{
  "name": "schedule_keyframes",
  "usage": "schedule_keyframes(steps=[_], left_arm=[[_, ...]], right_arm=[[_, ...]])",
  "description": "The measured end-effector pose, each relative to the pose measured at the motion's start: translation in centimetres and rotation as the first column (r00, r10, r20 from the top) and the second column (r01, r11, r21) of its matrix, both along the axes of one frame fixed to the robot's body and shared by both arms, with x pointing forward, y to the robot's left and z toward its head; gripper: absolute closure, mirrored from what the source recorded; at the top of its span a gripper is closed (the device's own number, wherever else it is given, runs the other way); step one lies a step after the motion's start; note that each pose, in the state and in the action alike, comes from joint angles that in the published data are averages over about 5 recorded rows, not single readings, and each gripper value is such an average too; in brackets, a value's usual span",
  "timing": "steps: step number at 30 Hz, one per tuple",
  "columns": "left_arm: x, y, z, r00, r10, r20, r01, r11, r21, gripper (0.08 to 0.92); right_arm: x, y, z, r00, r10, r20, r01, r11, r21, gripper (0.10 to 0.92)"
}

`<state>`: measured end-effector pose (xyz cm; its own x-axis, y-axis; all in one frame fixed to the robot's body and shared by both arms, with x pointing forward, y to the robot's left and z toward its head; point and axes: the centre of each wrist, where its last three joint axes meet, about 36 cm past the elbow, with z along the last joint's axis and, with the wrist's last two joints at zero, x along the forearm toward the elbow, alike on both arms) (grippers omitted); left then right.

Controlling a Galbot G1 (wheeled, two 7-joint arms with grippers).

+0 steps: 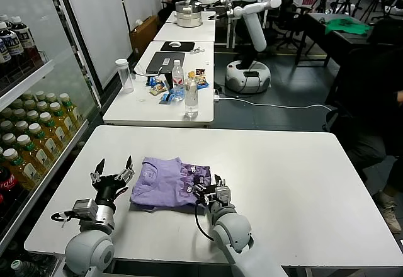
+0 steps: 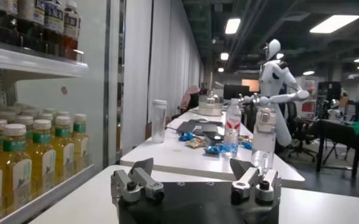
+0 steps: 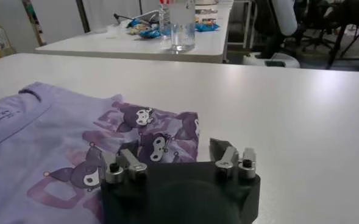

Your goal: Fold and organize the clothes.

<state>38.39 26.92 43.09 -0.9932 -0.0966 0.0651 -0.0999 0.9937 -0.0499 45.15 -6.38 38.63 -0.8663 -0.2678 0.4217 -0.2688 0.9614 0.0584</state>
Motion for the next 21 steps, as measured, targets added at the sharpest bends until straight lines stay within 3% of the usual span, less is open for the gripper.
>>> schedule_keyframes(steps=[10,17,21], left_arm=[[0.2,0.9,0.1,0.9997,0.016,-0.020,-0.016,1.000,0.017,0.177],[0.3,1.6,-0.1,0.9986,0.014,-0.050,-0.012,1.000,0.025,0.177],[0.3,1.3,0.0,0.9983,-0.001,-0.058,0.002,1.000,0.020,0.177]], right_arm=[[1.0,-1.7,0.6,1.000,-0.007,0.013,0.007,1.000,-0.029,0.600],[2.5,-6.5,1.5,0.998,-0.038,0.044,0.042,0.996,-0.082,0.805],[3.5,-10.3,2.2,0.996,-0.054,0.066,0.063,0.990,-0.129,0.875]])
